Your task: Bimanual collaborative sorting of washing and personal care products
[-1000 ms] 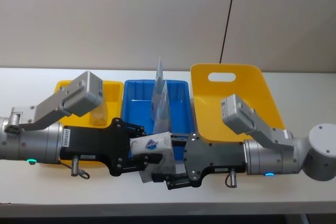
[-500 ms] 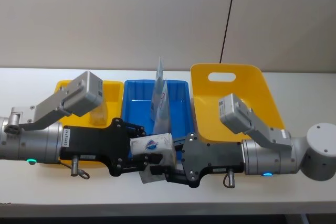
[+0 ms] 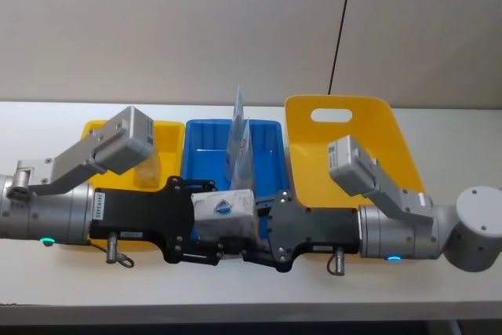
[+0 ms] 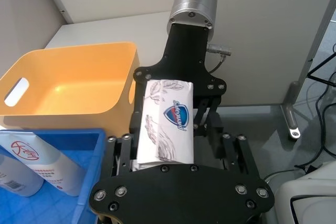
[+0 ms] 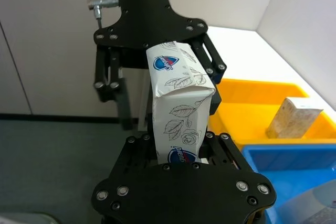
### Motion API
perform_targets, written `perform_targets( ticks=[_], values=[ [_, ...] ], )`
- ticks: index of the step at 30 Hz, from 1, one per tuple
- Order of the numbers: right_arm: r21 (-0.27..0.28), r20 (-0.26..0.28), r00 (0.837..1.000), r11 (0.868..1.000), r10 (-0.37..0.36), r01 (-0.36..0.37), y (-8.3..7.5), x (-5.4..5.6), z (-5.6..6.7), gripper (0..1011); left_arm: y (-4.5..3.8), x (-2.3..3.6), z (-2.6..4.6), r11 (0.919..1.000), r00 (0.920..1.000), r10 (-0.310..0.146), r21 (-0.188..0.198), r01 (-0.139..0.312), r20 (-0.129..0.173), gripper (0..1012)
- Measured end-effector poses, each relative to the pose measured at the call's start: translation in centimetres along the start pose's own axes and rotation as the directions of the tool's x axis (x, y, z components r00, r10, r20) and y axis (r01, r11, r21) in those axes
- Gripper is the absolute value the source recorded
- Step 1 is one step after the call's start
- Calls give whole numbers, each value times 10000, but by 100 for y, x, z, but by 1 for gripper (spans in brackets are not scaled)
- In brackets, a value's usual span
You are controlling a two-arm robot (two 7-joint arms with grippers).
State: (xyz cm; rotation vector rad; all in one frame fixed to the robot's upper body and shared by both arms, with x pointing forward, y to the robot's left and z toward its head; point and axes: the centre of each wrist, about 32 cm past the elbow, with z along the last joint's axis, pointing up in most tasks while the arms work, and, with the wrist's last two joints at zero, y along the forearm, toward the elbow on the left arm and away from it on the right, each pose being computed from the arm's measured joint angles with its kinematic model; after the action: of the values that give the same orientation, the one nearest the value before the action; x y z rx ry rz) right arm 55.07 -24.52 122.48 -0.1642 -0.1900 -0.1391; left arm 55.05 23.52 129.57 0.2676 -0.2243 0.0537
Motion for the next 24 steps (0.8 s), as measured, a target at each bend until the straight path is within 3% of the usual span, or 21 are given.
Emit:
perform_targets(
  ticks=[12,24],
  values=[
    [438,202,9987,9980,-475,466,-27,-27,1,347,25,6,21,9997,9997,224,-37,-224,-24,1001],
    [337,190,9976,9973,-664,657,-173,-98,-15,348,178,65,163,9911,9918,1281,-360,-1279,23,1001]
  ],
)
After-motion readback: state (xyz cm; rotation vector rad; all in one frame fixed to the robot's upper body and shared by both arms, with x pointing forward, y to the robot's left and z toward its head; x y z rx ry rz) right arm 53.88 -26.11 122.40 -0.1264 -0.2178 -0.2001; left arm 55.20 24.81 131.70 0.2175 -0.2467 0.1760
